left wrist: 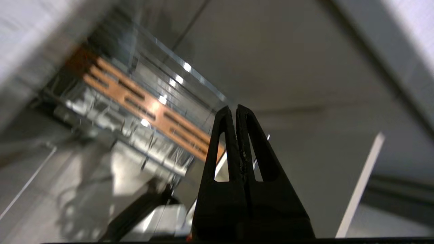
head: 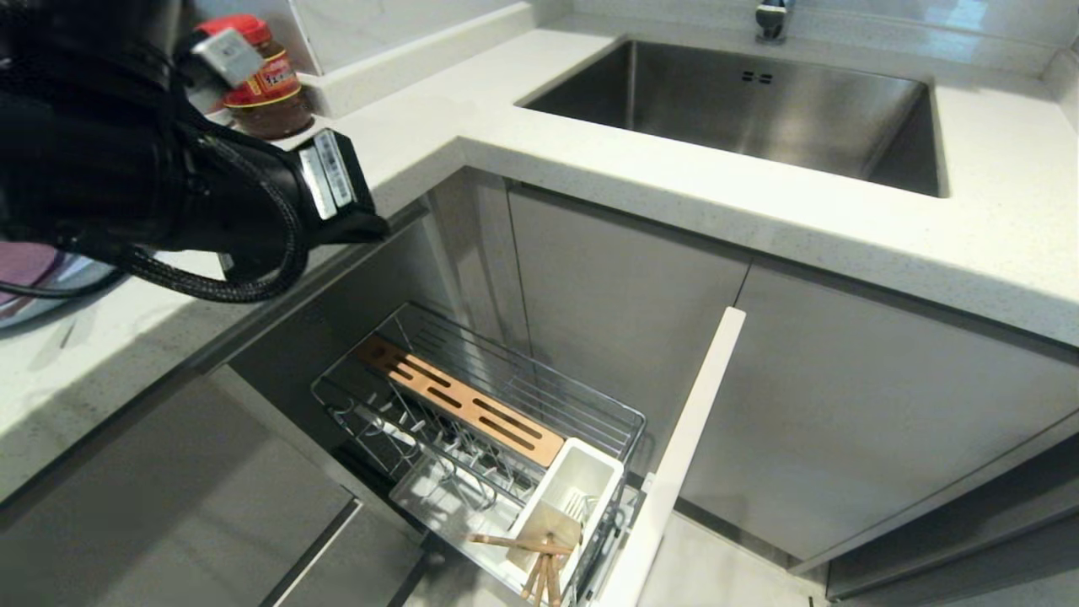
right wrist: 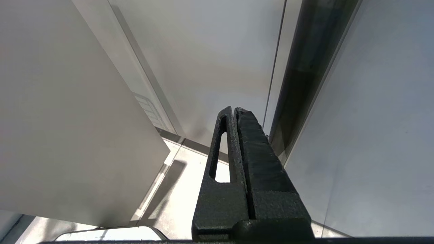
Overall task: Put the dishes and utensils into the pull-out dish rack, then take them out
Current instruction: Take the chopsticks out of the cupboard
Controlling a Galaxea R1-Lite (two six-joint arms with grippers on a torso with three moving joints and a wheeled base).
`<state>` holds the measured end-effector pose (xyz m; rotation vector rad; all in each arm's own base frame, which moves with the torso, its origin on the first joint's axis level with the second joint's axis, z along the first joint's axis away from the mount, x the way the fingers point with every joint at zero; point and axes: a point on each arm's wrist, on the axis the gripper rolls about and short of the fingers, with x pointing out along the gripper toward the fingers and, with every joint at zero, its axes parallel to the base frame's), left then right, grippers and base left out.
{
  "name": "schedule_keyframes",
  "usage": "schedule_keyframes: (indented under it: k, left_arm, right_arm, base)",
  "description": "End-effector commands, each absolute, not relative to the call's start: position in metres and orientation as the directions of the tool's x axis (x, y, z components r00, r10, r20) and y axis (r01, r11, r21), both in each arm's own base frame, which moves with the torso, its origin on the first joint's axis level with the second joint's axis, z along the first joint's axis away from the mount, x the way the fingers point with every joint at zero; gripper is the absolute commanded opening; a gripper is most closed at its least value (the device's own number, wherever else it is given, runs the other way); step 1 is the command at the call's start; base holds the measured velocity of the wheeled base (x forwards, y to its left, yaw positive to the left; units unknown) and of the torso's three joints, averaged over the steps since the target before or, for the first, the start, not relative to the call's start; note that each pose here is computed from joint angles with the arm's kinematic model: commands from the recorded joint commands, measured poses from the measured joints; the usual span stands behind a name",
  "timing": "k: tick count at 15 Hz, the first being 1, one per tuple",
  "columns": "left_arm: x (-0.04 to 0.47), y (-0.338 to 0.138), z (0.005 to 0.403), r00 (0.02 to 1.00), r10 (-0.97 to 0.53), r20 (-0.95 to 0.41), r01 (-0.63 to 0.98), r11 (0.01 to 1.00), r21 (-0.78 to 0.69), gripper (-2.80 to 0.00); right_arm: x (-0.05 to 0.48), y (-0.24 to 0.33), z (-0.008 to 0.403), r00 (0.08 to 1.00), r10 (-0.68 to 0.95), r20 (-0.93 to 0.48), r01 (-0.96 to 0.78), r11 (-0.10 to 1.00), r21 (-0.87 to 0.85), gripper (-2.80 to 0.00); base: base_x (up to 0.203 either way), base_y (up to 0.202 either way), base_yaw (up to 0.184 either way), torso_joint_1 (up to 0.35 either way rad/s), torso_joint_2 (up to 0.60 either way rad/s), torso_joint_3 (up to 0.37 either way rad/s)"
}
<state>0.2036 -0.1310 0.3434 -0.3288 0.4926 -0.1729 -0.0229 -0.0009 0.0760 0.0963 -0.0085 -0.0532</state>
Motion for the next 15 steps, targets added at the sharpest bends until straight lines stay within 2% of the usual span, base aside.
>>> schedule_keyframes:
  k: [1, 6, 10, 11, 15]
  left_arm:
    - [0.213, -0.151, 0.322, 0.798, -0.232, -0.557, 0.085, 0.957, -0.277, -2.8]
    - [0.218, -0.184, 0.28, 0.555, -0.15, -0.818, 0.125, 0.987, -0.097, -2.8]
    - [0.229, -0.203, 0.253, 0.35, -0.181, -0.919, 0.185, 0.975, -0.121, -2.8]
    - [0.232, -0.206, 0.247, 0.302, -0.183, -0.936, 0.194, 0.973, -0.128, 0.0]
    - [0.251, -0.218, 0.218, 0.169, -0.127, -0.977, 0.187, 0.978, -0.095, 0.0]
  right_arm:
    - [-0.023, -0.001, 0.076, 0.999, -0.054, 0.011, 0.052, 0.994, 0.097, -2.8]
    - [-0.023, -0.001, 0.076, 0.999, -0.054, 0.011, 0.052, 0.994, 0.097, -2.8]
    - [-0.023, -0.001, 0.076, 0.999, -0.054, 0.011, 0.052, 0.994, 0.097, -2.8]
    - [-0.023, -0.001, 0.076, 0.999, -0.054, 0.011, 0.052, 0.994, 0.097, -2.8]
    - [-0.023, -0.001, 0.076, 0.999, -0.054, 0.011, 0.052, 0.994, 0.097, -2.8]
  base:
    - [0.0, 0.0, 0.0, 0.0, 0.0, 0.0]
    - [0.0, 0.0, 0.0, 0.0, 0.0, 0.0]
    - [0.0, 0.0, 0.0, 0.0, 0.0, 0.0]
    - [0.0, 0.0, 0.0, 0.0, 0.0, 0.0]
    - [0.0, 0.0, 0.0, 0.0, 0.0, 0.0]
